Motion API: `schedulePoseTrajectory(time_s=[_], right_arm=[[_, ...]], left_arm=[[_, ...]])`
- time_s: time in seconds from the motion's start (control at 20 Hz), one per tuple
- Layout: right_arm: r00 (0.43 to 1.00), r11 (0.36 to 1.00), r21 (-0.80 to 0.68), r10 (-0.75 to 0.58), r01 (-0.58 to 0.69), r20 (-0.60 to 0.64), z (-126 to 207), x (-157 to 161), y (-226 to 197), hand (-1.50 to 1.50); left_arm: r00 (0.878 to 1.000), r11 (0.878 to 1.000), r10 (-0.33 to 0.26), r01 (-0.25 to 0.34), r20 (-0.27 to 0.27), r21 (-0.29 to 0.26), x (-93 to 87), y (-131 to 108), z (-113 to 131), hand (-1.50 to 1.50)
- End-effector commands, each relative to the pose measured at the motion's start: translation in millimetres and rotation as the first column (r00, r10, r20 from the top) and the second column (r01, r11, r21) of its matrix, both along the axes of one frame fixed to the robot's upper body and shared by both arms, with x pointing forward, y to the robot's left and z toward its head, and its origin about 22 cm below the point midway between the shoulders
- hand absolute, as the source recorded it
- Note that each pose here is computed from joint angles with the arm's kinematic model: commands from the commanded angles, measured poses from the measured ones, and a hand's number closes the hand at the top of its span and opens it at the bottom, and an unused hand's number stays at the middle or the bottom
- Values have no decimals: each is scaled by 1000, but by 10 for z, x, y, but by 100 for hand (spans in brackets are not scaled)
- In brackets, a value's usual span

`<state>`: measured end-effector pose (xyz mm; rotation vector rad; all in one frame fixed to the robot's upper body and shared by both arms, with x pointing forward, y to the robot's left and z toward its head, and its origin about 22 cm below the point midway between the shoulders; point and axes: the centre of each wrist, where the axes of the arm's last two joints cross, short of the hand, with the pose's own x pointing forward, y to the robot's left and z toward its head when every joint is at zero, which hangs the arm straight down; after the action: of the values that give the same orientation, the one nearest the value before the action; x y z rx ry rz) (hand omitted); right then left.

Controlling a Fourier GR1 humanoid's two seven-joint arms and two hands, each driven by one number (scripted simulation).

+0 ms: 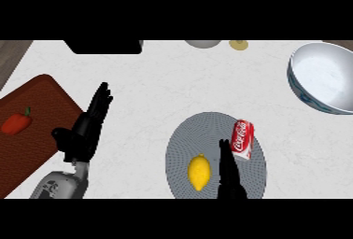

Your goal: Pick the lemon from the placemat and place it in the bowl

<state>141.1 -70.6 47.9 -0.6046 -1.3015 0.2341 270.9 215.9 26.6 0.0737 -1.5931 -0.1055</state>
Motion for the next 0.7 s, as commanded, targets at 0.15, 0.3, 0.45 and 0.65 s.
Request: schedulePoseTrajectory(time_s=[0.15, 0.3, 0.45, 0.65], right_arm=[[998, 994, 94, -46, 50, -45, -171, 11, 190, -150], [999, 995, 91, -50, 51, -23, -319, 10, -19, -150], [998, 995, 81, -47, 50, -41, -258, 40, 140, -150], [987, 992, -44, -119, 114, -112, -660, 226, 74, -150]], left_arm=[[999, 999, -33, 33, -8, -7, -42, -114, 29, 0], [1000, 1000, 1, 0, 12, -10, 16, 203, 65, 0], [1000, 1000, 11, -11, -15, 3, 22, 11, -90, 0], [1000, 1000, -21, 21, 4, 1, -13, -132, -126, 0]])
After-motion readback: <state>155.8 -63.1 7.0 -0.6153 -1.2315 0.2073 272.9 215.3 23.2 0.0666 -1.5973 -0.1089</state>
